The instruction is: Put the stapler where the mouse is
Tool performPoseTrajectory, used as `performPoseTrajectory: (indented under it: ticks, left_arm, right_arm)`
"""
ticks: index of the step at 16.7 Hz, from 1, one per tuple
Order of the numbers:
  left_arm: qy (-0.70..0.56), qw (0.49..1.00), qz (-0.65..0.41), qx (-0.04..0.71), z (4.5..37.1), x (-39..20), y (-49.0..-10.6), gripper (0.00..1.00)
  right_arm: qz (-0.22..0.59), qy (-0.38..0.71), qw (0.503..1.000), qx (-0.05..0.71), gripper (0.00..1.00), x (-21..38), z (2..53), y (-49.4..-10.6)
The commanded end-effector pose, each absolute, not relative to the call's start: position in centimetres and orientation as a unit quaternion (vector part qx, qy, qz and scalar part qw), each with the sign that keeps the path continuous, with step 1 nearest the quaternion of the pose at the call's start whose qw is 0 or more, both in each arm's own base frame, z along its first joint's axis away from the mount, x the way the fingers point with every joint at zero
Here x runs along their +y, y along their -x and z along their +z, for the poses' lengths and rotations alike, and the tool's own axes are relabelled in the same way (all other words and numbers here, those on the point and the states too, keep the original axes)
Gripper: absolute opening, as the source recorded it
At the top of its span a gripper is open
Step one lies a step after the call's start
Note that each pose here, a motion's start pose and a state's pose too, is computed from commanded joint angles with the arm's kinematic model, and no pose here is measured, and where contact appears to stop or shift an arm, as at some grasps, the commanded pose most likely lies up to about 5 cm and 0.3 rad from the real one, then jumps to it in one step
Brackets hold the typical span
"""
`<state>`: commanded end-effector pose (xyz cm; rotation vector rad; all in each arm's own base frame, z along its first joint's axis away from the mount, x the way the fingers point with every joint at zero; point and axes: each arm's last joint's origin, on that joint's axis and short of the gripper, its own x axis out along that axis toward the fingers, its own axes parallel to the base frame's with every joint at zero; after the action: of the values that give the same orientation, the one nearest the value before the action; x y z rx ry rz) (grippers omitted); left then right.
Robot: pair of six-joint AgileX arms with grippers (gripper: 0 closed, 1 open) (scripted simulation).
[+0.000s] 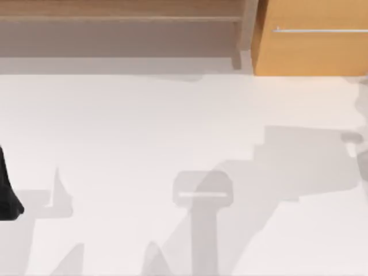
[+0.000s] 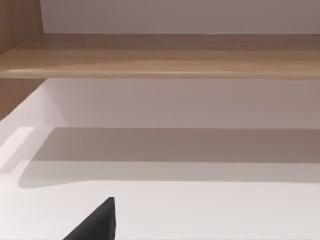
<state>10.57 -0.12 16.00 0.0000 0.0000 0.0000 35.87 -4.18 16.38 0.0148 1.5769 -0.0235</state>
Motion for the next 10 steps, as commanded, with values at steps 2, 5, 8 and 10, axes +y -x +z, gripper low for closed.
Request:
performPoseTrajectory:
  ticks: [2, 5, 8, 10]
  left_arm:
    - [0.0, 1.0, 0.0, 0.0, 16.0, -0.12, -10.57, 1.0]
    - [0.0, 1.0, 0.0, 0.0, 16.0, -0.12, -10.57, 1.0]
    - [0.0, 1.0, 0.0, 0.0, 16.0, -0.12, -10.57, 1.0]
    - [0.0, 1.0, 0.0, 0.0, 16.0, -0.12, -10.57, 1.0]
  right_arm:
    - [-0.011, -0.006, 0.708, 0.706, 0.0, -3.31, 16.6, -36.28]
    - [-0.011, -0.006, 0.708, 0.706, 0.0, -3.31, 16.6, -36.28]
    - [-0.012, -0.008, 0.711, 0.703, 0.0, -3.43, 16.72, -36.27]
    - [-0.009, -0.011, 0.719, 0.695, 0.0, -3.55, 16.83, -36.57]
